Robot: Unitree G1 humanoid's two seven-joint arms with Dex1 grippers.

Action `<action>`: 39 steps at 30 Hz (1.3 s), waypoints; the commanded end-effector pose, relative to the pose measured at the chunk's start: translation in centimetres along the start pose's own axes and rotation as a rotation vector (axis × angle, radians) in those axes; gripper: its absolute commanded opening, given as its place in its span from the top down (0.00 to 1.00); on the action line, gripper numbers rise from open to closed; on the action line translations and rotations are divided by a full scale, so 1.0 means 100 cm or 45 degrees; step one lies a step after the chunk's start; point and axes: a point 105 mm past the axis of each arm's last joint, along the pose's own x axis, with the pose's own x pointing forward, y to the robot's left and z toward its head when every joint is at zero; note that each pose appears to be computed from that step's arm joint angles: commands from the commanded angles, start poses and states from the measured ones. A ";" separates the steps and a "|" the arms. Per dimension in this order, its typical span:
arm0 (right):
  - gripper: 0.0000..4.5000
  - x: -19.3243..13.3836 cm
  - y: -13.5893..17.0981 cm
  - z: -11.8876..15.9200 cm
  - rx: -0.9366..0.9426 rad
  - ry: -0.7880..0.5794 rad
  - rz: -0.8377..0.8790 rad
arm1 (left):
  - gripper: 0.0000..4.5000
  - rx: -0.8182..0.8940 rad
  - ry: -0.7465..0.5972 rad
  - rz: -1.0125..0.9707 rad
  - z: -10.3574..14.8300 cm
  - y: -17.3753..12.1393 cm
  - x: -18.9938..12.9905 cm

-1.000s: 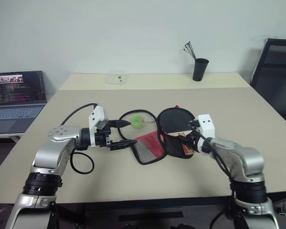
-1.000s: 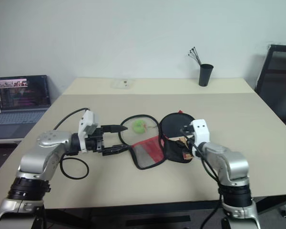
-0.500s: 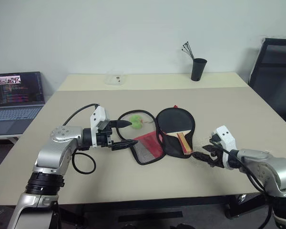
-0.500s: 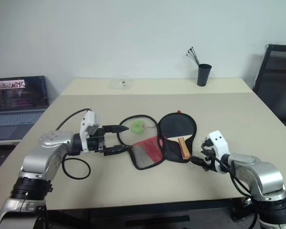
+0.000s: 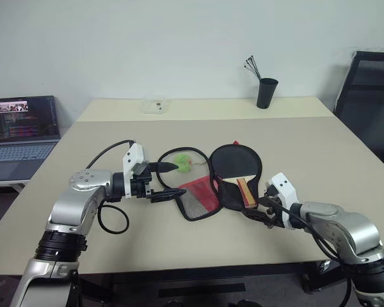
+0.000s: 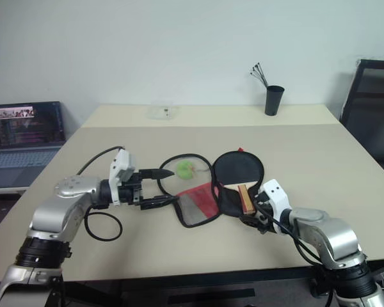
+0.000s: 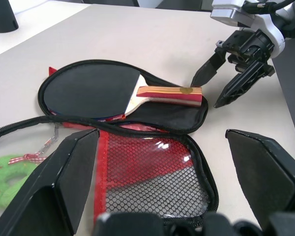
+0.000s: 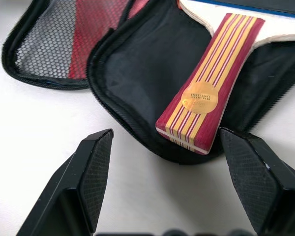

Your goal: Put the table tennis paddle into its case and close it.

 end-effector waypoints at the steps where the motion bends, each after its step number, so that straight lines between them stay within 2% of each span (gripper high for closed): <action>1: 0.17 -0.002 0.004 0.015 -0.034 -0.071 0.019 | 0.00 0.063 -0.022 0.011 0.013 0.001 -0.004; 7: 0.17 -0.003 0.011 0.019 -0.028 -0.087 0.056 | 0.00 0.060 -0.021 0.016 0.012 0.002 -0.005; 11: 0.17 -0.006 0.003 0.022 -0.045 -0.103 -0.002 | 0.00 0.052 -0.020 0.041 0.010 0.004 -0.006; 15: 0.17 -0.026 -0.011 0.036 -0.059 -0.149 -0.037 | 0.00 0.021 0.012 0.124 0.000 0.010 -0.017; 20: 0.17 -0.044 -0.005 0.049 -0.106 -0.192 0.020 | 0.00 -0.036 0.035 0.199 -0.010 0.014 -0.023; 24: 0.16 -0.051 0.002 0.062 -0.203 -0.227 0.063 | 0.20 -0.043 0.051 0.273 -0.018 0.020 -0.028; 29: 0.16 -0.052 0.005 0.067 -0.250 -0.237 0.075 | 0.59 -0.070 0.071 0.304 -0.024 0.021 -0.035; 34: 0.16 -0.053 0.008 0.070 -0.277 -0.247 0.096 | 0.99 -0.097 0.147 0.375 -0.043 0.021 -0.047; 39: 0.16 -0.063 0.028 0.083 -0.384 -0.318 0.232 | 0.99 -0.135 0.345 0.455 -0.077 0.024 -0.061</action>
